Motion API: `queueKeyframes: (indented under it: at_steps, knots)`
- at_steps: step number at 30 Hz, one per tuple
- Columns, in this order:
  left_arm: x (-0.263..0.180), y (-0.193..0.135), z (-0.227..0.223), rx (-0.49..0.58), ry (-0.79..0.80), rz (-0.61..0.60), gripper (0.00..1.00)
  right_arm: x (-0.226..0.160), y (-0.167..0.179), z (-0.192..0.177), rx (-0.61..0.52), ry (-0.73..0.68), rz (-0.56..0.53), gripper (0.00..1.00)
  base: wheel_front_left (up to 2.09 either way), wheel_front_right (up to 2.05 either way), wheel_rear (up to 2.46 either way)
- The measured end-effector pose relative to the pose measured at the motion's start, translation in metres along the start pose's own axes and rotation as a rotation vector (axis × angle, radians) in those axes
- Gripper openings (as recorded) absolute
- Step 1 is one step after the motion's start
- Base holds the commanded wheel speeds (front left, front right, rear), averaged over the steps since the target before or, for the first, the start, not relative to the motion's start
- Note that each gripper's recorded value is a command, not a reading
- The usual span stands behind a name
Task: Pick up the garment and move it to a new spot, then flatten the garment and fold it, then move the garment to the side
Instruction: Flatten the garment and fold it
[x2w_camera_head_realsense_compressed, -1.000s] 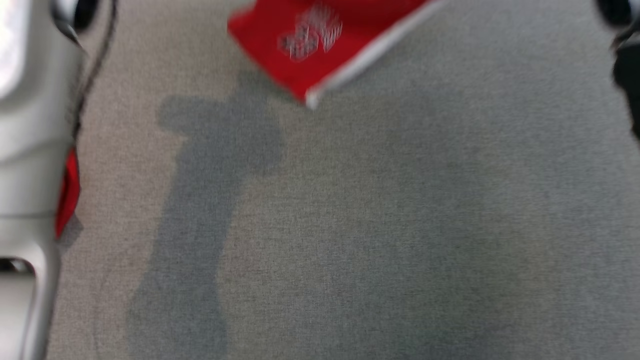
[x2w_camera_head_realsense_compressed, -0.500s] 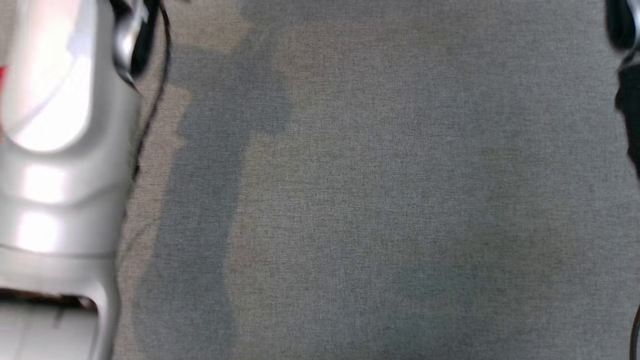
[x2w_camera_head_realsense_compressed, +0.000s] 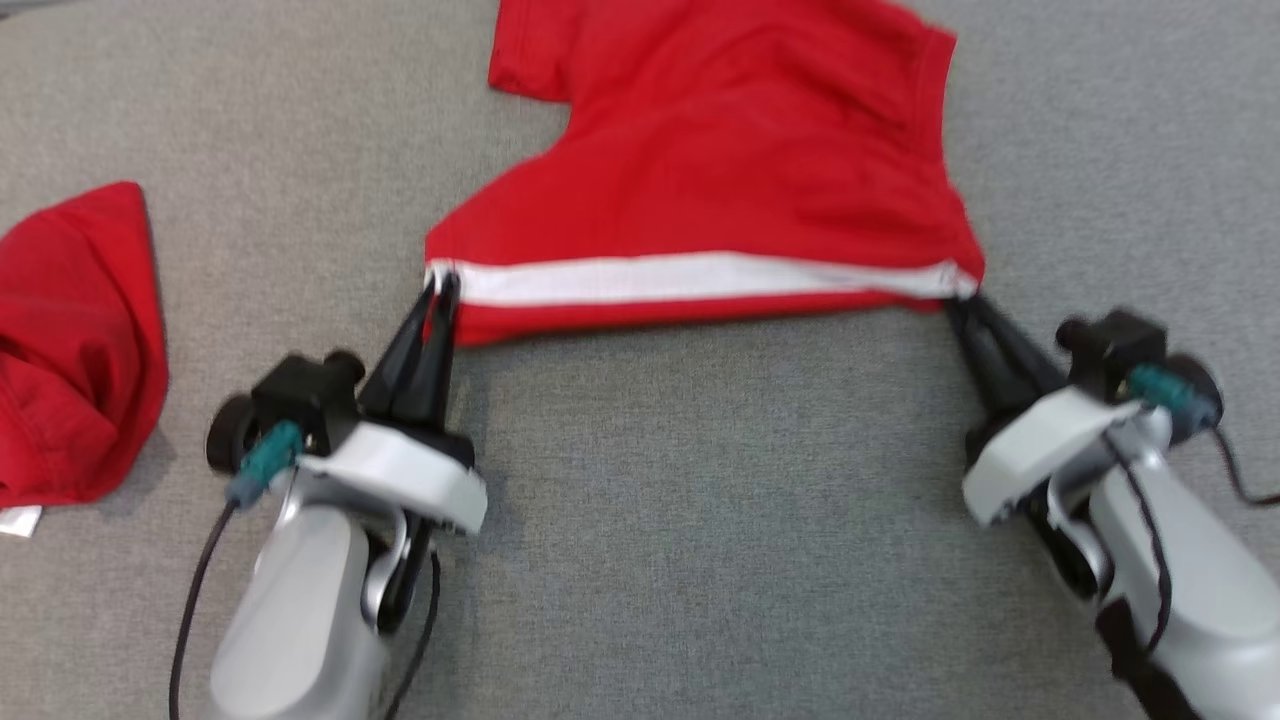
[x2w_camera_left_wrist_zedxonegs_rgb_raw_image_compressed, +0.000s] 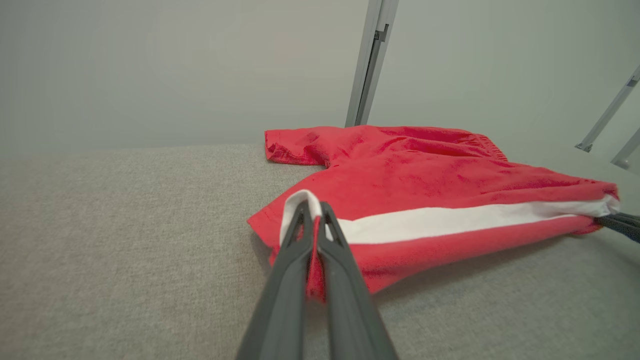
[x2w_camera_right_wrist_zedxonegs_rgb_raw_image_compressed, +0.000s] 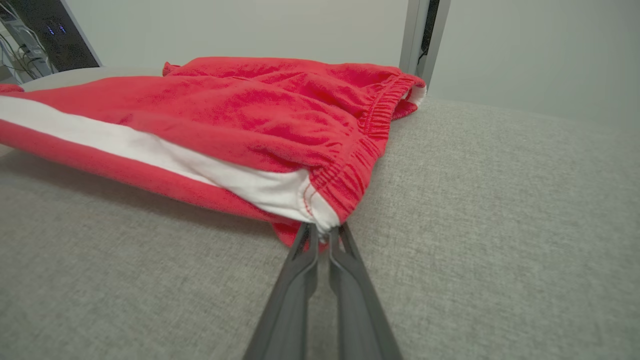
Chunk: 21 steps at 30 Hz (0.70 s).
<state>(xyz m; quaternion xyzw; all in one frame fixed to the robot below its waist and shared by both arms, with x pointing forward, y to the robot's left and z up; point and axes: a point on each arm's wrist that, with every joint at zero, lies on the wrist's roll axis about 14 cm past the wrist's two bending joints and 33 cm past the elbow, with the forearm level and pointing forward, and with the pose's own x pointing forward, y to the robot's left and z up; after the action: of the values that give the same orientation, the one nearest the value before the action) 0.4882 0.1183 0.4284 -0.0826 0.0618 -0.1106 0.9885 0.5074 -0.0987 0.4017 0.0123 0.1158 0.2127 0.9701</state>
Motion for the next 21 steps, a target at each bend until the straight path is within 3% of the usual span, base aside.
queueKeyframes:
  at_steps: [8, 21]
  knots:
    - [-0.061, -0.012, -0.020, -0.072, 0.062, 0.021, 0.00, -0.062, 0.022, -0.022, 0.037, 0.058, 0.003, 0.00, 0.00, 0.00, 0.00]
    - [-0.156, -0.020, -0.038, -0.094, 0.100, 0.066, 0.00, -0.147, 0.066, -0.047, 0.100, 0.088, -0.003, 0.00, 0.00, 0.00, 0.00]
